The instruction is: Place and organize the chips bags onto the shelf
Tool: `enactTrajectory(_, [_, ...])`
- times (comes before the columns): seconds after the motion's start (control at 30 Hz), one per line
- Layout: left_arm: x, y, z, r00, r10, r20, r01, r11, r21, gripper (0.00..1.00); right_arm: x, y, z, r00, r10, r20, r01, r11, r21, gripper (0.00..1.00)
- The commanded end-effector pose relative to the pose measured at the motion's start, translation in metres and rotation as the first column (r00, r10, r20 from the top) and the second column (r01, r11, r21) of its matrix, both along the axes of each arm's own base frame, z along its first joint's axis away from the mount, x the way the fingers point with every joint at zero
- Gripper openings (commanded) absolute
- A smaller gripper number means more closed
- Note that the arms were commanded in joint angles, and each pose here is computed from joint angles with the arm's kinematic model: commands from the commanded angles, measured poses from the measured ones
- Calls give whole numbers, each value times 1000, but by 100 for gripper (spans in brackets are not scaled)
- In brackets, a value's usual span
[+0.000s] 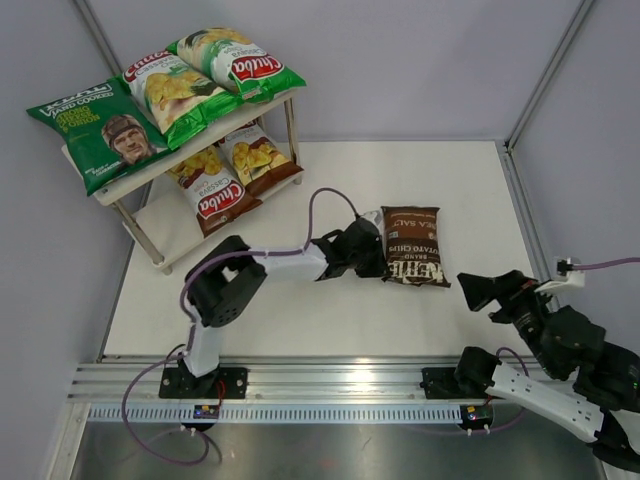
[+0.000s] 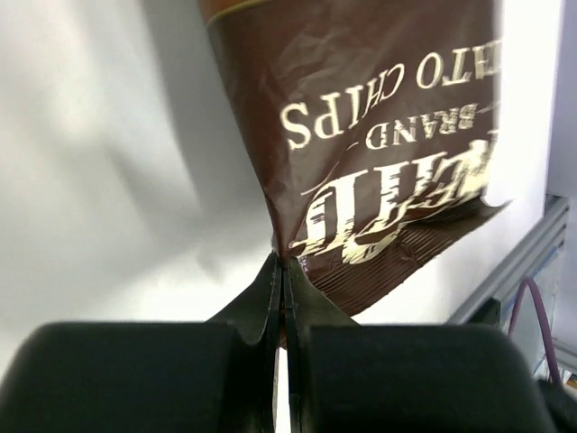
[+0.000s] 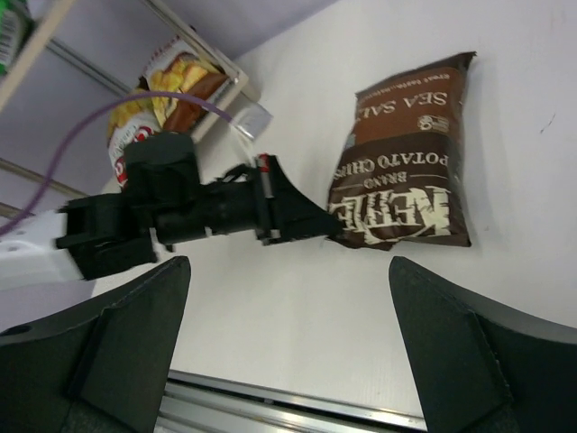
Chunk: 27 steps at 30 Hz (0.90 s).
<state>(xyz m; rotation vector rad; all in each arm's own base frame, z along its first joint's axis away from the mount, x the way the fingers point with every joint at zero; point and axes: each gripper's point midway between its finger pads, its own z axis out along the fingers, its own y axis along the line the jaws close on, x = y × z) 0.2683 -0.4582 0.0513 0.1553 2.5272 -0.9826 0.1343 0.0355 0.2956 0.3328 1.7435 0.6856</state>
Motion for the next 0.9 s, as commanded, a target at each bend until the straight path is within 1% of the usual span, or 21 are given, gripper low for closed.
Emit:
enactTrajectory(0.0, [14,15,70,982,98,162,-71,983,-167,0,13,31,-20,997,-5,-73,8,999,46,99])
enactTrajectory(0.03, [12,19,81,978,114,176,-78,977,-200,0,15,39,-19,997,4,-74,3,996,85,100])
enactTrajectory(0.07, [9,25,98,973,135,189,-88,967,-238,0,17,48,-30,995,6,-103,6,994,113,99])
enactTrajectory(0.1, [0,37,87,975,138,174,-98,970,-223,0,18,54,-34,993,10,-119,7,990,141,99])
enactTrajectory(0.13, [-1,39,95,972,148,182,-98,962,-255,0,19,68,-42,989,36,-140,-10,983,181,99])
enactTrajectory(0.17, [-1,47,109,962,195,192,-135,948,-290,0,20,76,-45,985,44,-164,-2,968,250,99])
enactTrajectory(0.23, [-6,57,108,956,220,193,-149,934,-324,0,19,93,-46,979,90,-182,-21,938,347,99])
enactTrajectory(0.27, [-7,60,115,952,238,191,-160,923,-349,0,21,102,-59,972,97,-214,-8,924,381,100])
enactTrajectory(0.3, [-10,62,126,949,246,199,-158,913,-376,0,21,108,-63,968,109,-226,-8,915,404,99])
enactTrajectory(0.33, [-14,64,127,946,252,204,-157,906,-393,0,22,116,-60,966,132,-225,-19,896,443,100])
enactTrajectory(0.37, [-14,66,133,939,273,209,-170,897,-409,0,23,122,-68,958,135,-253,2,880,475,100])
enactTrajectory(0.4, [-19,66,141,936,274,220,-160,890,-428,0,25,127,-73,952,136,-274,14,875,484,99])
enactTrajectory(0.47, [-22,66,150,926,283,251,-151,886,-439,0,28,137,-74,945,148,-292,34,842,539,99])
enactTrajectory(0.53, [-30,64,163,920,282,270,-129,873,-470,0,32,142,-78,941,137,-309,62,829,557,100])
enactTrajectory(0.6, [-39,64,167,919,275,283,-112,870,-481,0,35,147,-78,939,136,-317,75,816,573,100])
enactTrajectory(0.67, [-46,64,166,916,271,295,-103,871,-481,0,38,151,-79,936,134,-327,98,789,606,99])
enactTrajectory(0.87, [-61,71,174,907,267,325,-69,857,-510,0,46,145,-87,932,76,-353,180,750,637,98])
